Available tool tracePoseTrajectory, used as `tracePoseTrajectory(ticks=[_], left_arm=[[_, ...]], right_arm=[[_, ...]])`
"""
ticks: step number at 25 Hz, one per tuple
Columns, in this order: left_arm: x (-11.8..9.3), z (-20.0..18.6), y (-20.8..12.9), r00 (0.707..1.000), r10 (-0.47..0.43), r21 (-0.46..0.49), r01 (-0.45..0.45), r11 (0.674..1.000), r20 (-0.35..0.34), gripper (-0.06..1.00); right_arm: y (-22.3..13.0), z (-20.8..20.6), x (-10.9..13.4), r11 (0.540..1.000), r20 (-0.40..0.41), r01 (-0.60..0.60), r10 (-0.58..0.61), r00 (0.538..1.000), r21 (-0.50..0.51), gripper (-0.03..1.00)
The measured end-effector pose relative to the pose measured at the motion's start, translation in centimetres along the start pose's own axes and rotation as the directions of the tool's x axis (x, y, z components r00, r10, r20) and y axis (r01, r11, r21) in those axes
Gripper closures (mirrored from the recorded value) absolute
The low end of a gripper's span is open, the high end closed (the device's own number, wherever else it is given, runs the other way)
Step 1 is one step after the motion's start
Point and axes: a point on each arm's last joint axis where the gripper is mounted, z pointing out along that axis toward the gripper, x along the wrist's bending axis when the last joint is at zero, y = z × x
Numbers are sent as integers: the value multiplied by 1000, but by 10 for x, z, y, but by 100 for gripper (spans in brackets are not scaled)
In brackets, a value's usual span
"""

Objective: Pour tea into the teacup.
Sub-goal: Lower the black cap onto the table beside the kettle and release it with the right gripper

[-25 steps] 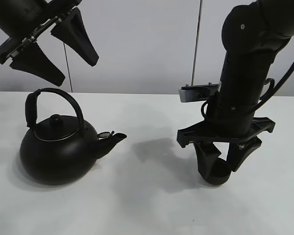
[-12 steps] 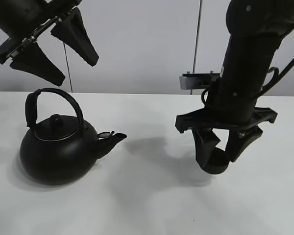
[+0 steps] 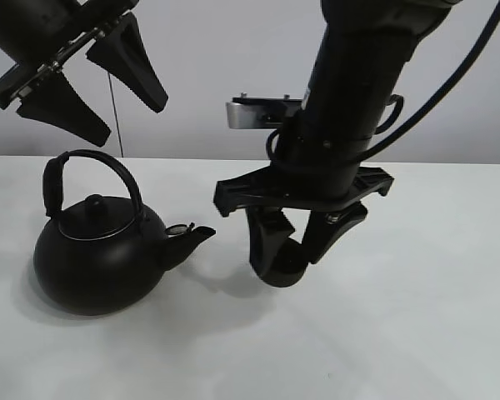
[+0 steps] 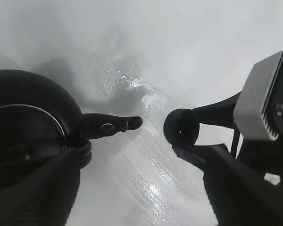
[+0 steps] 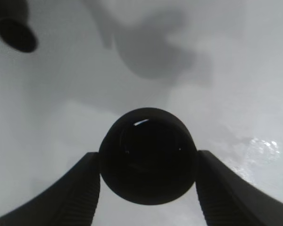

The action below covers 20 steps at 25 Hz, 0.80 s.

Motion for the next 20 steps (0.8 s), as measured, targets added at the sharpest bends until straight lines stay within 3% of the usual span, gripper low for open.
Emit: tracePoseTrajectory(ticks=[6,20], left_arm=[[0,0,0,1000,0,0,0,1000,0,41],[0,0,0,1000,0,0,0,1000,0,41]], right_arm=[[2,12,27,998,-17,53,-53,998,-39,57],[1,46,22,996,25,86,-86,996,4,57]])
